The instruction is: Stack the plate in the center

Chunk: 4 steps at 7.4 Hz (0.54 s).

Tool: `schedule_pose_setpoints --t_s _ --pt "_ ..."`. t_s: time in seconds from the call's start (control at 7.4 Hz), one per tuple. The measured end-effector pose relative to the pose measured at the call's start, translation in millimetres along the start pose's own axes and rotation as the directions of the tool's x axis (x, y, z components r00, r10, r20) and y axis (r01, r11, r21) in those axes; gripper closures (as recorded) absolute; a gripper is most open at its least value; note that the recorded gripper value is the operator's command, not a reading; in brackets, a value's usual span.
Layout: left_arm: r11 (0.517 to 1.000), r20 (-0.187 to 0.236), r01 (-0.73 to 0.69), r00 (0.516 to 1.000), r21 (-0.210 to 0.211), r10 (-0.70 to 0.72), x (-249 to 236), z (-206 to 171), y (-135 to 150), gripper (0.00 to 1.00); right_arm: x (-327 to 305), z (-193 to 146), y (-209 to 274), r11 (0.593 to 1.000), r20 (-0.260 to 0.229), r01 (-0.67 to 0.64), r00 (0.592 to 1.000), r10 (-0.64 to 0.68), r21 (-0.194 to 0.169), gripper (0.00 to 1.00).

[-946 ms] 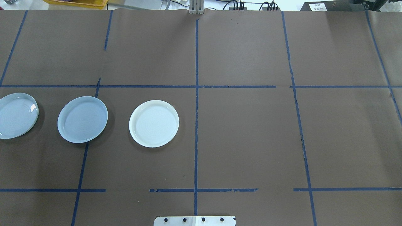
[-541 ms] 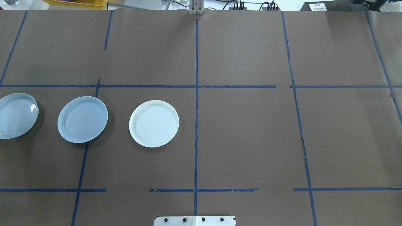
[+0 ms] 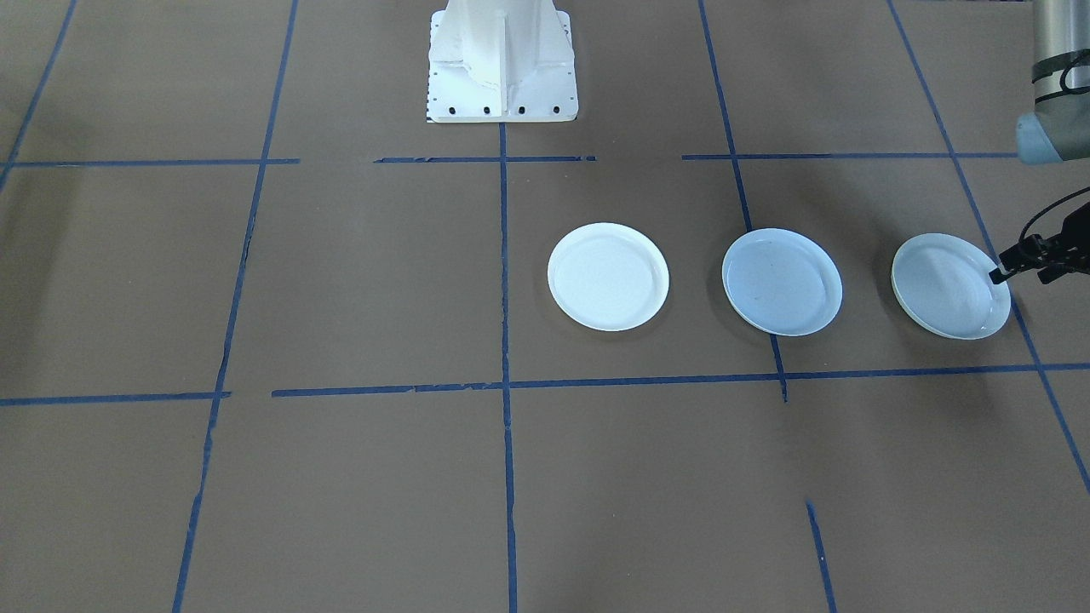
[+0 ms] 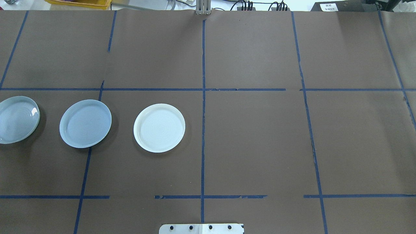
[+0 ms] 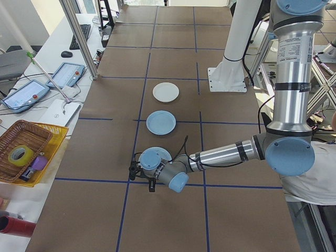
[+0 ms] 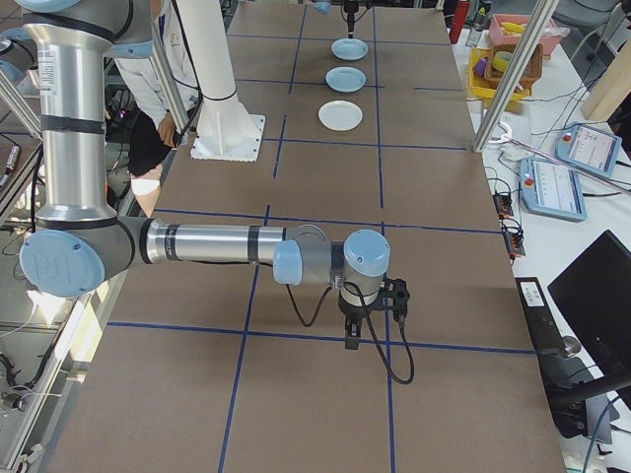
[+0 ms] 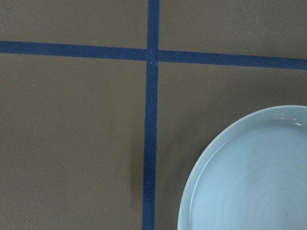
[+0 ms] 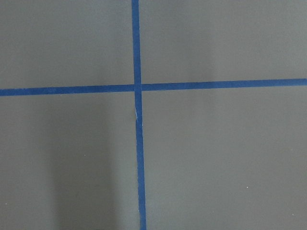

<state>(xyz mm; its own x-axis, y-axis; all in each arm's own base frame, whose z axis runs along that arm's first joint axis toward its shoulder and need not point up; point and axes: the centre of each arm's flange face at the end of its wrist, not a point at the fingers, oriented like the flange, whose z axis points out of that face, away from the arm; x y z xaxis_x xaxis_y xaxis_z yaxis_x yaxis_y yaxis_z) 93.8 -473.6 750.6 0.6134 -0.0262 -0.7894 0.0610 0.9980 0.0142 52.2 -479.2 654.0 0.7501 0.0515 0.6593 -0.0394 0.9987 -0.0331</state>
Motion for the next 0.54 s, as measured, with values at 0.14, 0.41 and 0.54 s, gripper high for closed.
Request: schedule_pose_setpoints --t_s 0.14,0.41,0.54 --pt "1.000 0.000 0.002 1.000 -0.009 -0.002 2.3 5.3 -2.0 0.57 0.1 -0.1 0.0 1.000 0.000 0.000 1.000 0.000 0.000 0.00" --pt "1.000 -0.006 0.002 1.000 -0.019 -0.002 5.7 8.8 -3.8 1.00 0.1 0.0 0.0 1.000 -0.001 0.001 1.000 -0.001 0.000 0.00" --pt "1.000 -0.018 0.003 1.000 -0.028 -0.003 7.2 9.1 -3.3 1.00 0.0 0.0 0.0 1.000 -0.001 0.000 1.000 0.000 0.000 0.00"
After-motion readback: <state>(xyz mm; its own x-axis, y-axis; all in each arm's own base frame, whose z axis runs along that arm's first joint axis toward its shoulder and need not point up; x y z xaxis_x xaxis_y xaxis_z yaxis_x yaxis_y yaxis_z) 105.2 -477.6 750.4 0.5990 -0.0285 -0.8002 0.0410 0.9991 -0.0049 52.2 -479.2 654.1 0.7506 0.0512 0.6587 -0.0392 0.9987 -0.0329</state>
